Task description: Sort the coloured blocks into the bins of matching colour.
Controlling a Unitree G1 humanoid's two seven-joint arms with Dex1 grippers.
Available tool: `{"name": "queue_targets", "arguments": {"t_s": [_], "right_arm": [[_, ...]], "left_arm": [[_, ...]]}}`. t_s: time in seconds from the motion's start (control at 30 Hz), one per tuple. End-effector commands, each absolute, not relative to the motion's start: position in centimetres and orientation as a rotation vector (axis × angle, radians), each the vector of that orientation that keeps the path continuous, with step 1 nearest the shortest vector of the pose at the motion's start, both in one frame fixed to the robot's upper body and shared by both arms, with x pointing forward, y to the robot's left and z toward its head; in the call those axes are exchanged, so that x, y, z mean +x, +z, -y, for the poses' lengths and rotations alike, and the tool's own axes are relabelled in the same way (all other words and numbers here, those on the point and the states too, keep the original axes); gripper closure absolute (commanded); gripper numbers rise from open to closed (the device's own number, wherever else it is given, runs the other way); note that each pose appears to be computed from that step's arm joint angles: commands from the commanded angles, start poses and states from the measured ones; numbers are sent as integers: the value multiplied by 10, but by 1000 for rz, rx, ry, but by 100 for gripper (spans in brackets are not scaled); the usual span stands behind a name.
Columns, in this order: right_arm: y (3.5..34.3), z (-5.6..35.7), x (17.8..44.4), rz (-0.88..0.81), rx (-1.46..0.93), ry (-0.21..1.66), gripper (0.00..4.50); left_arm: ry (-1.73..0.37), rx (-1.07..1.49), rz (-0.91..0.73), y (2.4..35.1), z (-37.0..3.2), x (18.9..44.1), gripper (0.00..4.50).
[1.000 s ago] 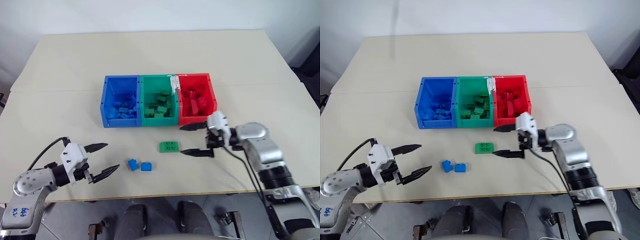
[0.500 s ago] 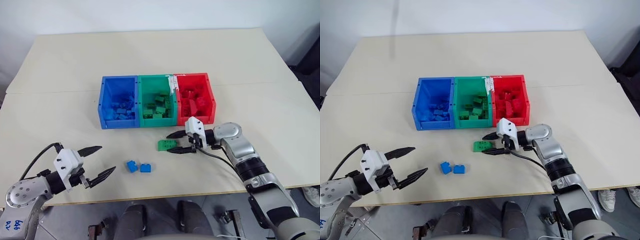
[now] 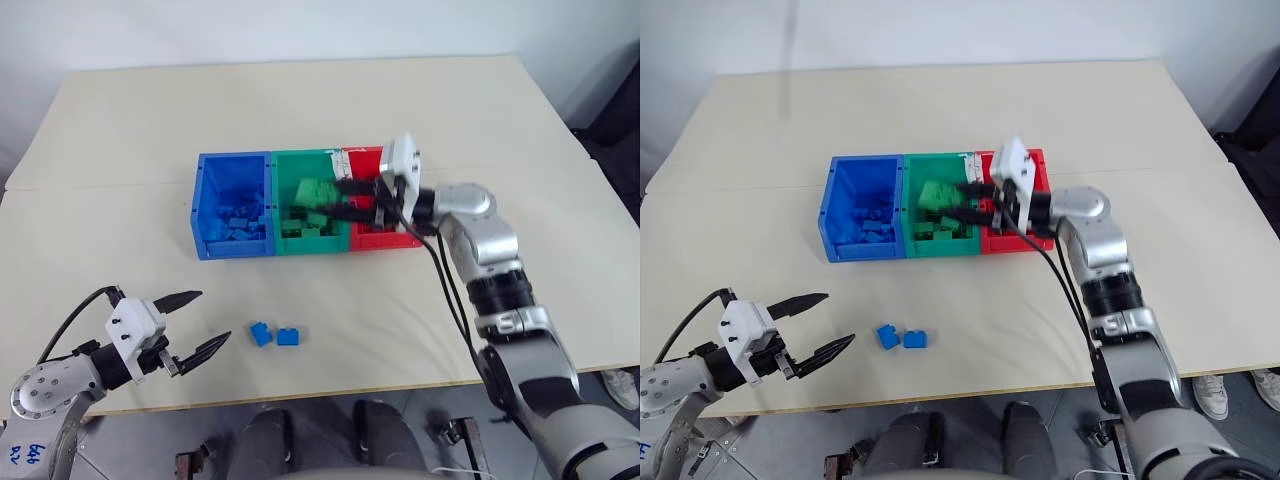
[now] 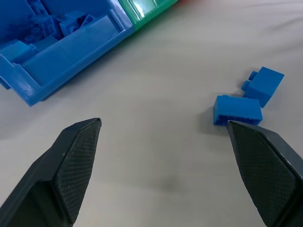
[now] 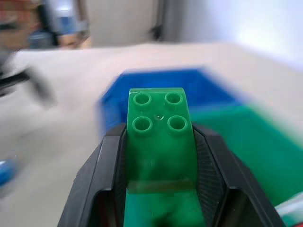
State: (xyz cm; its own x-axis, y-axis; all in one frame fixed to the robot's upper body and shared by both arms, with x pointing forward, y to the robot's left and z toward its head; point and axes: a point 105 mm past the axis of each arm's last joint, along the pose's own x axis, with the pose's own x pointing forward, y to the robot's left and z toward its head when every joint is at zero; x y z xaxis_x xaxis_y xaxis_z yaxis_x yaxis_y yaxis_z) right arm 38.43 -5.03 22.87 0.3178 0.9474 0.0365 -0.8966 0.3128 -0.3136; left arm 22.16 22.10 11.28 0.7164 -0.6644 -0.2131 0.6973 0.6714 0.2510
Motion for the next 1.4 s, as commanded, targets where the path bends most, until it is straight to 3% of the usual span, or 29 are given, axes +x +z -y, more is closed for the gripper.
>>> {"name": "queue_targets", "arguments": {"t_s": [0.03,0.3,0.47,0.6,0.87,1.0,1.17,1.4], "right_arm": [[231,48,403,237,-259,1123,267],[238,55,390,287,-299,1222,5],[230,92,351,308,-307,1413,2],[206,134,317,255,-337,1492,2],[169,195,276,121,-382,1469,2],[161,206,272,116,-405,1432,2],[159,209,271,102,-366,1417,2],[156,208,269,88,-360,1391,2]], "left_arm": [[-756,348,-66,120,-219,220,0],[-742,346,-66,120,-220,215,0],[-739,343,-81,121,-229,211,0],[-760,363,-115,122,-241,208,0],[-791,430,-295,98,-299,185,0],[-816,409,-338,97,-314,184,0],[-922,413,-232,112,-283,204,0],[-1200,404,-134,134,-198,222,0]]}}
